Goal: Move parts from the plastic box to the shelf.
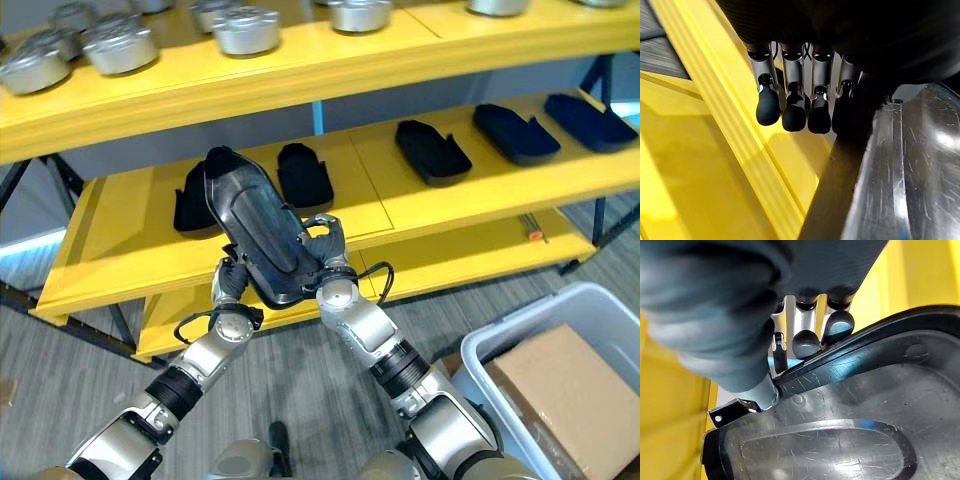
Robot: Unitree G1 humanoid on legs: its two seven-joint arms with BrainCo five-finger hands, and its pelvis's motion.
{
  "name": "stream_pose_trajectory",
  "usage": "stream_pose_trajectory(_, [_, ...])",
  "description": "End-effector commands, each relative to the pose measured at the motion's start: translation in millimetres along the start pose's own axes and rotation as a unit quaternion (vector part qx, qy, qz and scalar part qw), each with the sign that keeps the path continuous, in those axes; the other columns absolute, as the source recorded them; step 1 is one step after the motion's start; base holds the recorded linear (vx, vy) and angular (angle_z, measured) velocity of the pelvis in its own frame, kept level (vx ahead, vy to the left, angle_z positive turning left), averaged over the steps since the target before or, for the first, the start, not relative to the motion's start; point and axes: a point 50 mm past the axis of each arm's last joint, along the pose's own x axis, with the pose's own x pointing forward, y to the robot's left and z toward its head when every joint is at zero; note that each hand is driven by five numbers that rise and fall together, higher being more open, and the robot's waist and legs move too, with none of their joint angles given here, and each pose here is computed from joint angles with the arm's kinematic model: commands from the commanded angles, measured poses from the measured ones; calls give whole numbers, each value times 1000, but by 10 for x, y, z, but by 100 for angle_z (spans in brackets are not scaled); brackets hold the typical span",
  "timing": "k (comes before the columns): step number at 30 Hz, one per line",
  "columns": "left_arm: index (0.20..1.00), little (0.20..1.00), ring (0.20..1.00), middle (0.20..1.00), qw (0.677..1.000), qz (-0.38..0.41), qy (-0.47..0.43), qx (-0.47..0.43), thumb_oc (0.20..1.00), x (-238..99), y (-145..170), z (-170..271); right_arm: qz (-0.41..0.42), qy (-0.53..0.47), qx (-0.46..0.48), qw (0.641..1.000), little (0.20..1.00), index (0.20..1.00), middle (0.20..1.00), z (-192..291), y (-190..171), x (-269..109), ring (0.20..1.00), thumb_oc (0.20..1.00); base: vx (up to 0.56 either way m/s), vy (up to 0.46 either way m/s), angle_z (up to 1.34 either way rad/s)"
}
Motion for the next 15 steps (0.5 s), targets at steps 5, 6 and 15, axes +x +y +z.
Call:
stream_pose_trajectory(5, [200, 200, 200, 200, 988, -57, -145, -1, 200, 79, -220, 862, 71, -102, 92, 988, 200, 200, 200, 588, 474, -120, 200, 200, -120, 390, 68])
stream_pose_trajectory(6, [200, 200, 200, 200, 988, -58, -144, -1, 200, 78, -226, 858, 70, -101, 91, 988, 200, 200, 200, 580, 470, -118, 200, 200, 151, 205, 89])
stream_pose_trajectory(15, [200, 200, 200, 200, 992, -91, -85, 26, 200, -55, -305, 547, 77, -35, 108, 991, 200, 200, 200, 248, 479, -174, 200, 200, 253, 93, 20])
